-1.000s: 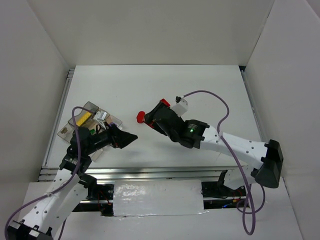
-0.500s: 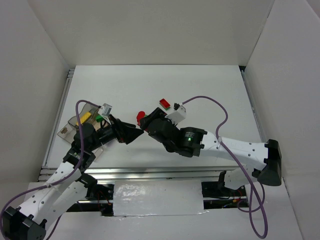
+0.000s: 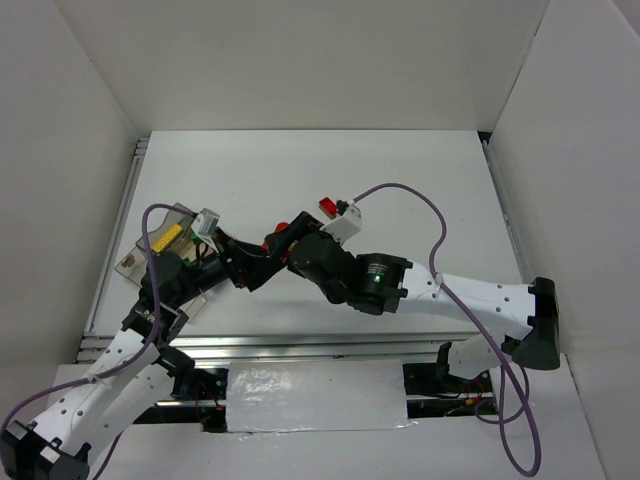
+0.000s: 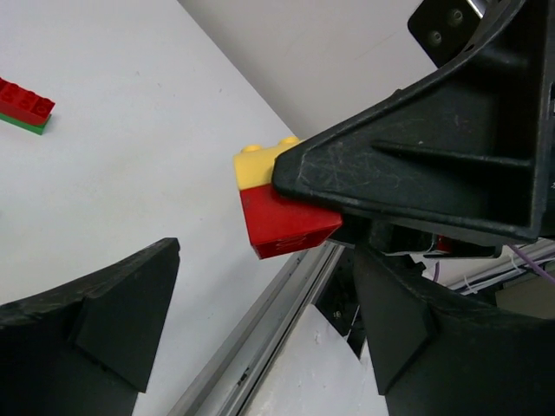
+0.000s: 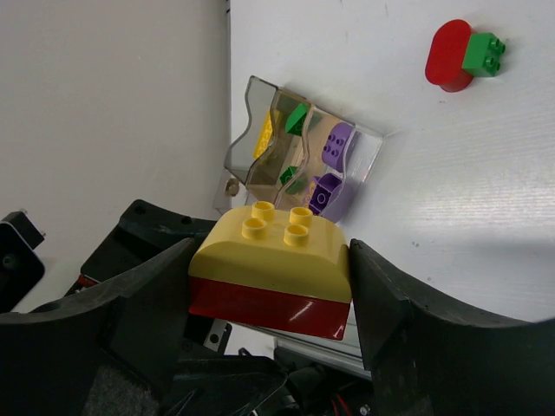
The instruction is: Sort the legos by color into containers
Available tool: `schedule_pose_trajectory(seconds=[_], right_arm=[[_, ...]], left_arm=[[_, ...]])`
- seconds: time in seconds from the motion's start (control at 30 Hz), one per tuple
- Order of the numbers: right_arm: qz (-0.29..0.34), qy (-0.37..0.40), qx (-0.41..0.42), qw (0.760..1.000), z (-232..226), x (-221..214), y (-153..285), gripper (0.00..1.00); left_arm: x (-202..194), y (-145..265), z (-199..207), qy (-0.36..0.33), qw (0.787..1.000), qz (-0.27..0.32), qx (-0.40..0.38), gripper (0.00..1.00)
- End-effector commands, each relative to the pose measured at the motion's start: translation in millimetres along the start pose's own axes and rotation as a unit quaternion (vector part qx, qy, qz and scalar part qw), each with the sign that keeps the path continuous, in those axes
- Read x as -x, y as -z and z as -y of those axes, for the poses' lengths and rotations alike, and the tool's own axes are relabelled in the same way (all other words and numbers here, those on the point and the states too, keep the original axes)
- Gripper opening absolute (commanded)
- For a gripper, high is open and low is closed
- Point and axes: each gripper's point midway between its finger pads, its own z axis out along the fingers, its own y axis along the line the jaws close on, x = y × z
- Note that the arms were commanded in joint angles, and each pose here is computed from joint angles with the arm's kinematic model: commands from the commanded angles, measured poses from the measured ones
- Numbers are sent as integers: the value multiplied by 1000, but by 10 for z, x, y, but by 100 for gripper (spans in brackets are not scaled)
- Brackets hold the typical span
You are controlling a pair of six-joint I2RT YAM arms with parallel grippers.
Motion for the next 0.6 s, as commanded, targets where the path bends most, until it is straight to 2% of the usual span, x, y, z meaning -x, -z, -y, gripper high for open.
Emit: schedule_pose_trajectory(seconds=[0.0,0.07,0.1,0.17,0.23,0.27,0.33,0.37,0.4,0.47,0.57], right_arm=[[-6,1,36,999,-268,0,38,0],[-12,9,34,999,-273,-47,12,0],[-18,11,33,999,-270,-92,0,0],[-23,15,35,999,-269,-131,-13,0],[-26,16,39,999,-288,-158,-12,0],[-26,16,41,999,-303,-155,-12,0],[-28,18,44,998,-322,-176,10,0],[-28,16,48,998,-342,-166,14,0],[-32,22,51,998,-327,-193,18,0],[-37,21,61,997,-340,-182,51,0],[-38,22,100,994,-409,-121,125,20]], left_arm=[[187,3,176,-36,998,28,-30,89],[202,5,187,-37,998,31,-32,86],[204,7,191,-36,998,32,-32,79],[221,13,192,-36,998,37,-31,74],[224,19,211,-38,998,40,-36,60],[229,21,204,-39,998,42,-35,47],[223,14,180,-37,998,41,-29,31],[223,12,179,-36,998,41,-29,12],[220,10,172,-35,998,40,-27,1],[229,10,142,-36,998,42,-19,0],[213,41,93,-41,998,42,-4,0]])
